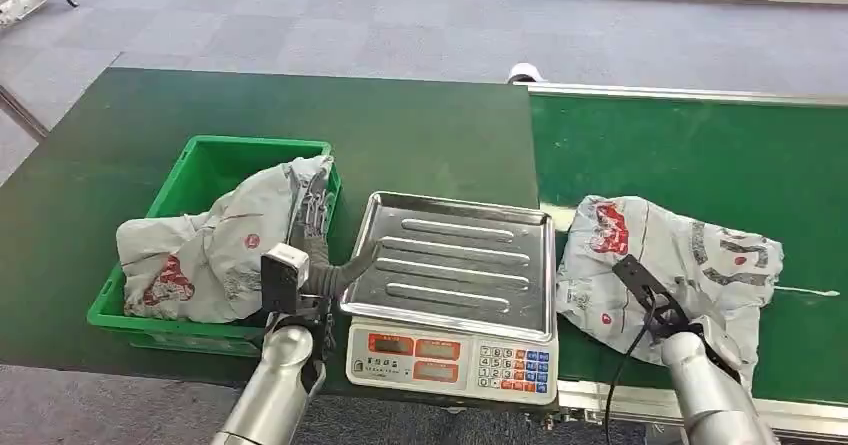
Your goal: Moved the parcel from conveyor to table for the left to box.
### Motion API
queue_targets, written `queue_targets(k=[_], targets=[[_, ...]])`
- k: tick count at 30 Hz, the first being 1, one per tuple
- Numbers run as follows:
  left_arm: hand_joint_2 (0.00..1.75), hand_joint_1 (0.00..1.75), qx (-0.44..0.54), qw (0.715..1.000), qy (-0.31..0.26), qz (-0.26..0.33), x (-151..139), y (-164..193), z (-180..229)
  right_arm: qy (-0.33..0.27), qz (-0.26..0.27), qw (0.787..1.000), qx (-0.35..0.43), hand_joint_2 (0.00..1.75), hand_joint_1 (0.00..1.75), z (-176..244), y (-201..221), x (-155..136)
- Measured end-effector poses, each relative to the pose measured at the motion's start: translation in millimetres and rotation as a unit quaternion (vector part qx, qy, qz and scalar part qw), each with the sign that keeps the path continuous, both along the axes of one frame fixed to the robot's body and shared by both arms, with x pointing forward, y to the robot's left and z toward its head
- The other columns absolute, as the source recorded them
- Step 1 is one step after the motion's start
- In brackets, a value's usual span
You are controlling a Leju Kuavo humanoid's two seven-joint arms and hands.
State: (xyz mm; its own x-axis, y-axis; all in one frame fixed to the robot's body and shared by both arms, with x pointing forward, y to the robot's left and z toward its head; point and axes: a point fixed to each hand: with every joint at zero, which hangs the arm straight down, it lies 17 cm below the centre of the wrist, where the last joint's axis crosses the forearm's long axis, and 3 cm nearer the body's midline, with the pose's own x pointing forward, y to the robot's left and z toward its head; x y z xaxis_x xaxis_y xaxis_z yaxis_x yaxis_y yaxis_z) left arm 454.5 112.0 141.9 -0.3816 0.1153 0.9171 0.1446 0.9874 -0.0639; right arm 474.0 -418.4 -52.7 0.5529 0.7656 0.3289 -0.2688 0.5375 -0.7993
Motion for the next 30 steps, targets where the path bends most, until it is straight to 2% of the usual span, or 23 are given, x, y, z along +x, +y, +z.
queue_targets(k=[3,4,13,23,30], targets=[[1.75,0.0,-0.004,1.0,0.019,-0.016,-3,-10,-13,0.028,0.02,0.999,0.005,1.75,0.0,-13,7,-9],[1.75,0.0,-0.005,0.999,0.028,-0.021,-5,-13,-19,0.035,0.025,0.999,0.004,1.75,1.75,-16,8,-12],[1.75,0.0,-0.023,0.997,0.064,-0.035,-7,-20,-42,0.025,0.04,0.999,0.005,1.75,1.75,-11,13,-7],[1.75,0.0,-0.053,0.994,0.087,-0.043,-9,-19,-53,-0.053,0.055,0.997,0.015,1.75,1.75,15,21,11],[1.75,0.0,-0.06,0.993,0.088,-0.043,-9,-18,-53,-0.151,0.052,0.987,-0.011,1.75,1.75,58,17,27]])
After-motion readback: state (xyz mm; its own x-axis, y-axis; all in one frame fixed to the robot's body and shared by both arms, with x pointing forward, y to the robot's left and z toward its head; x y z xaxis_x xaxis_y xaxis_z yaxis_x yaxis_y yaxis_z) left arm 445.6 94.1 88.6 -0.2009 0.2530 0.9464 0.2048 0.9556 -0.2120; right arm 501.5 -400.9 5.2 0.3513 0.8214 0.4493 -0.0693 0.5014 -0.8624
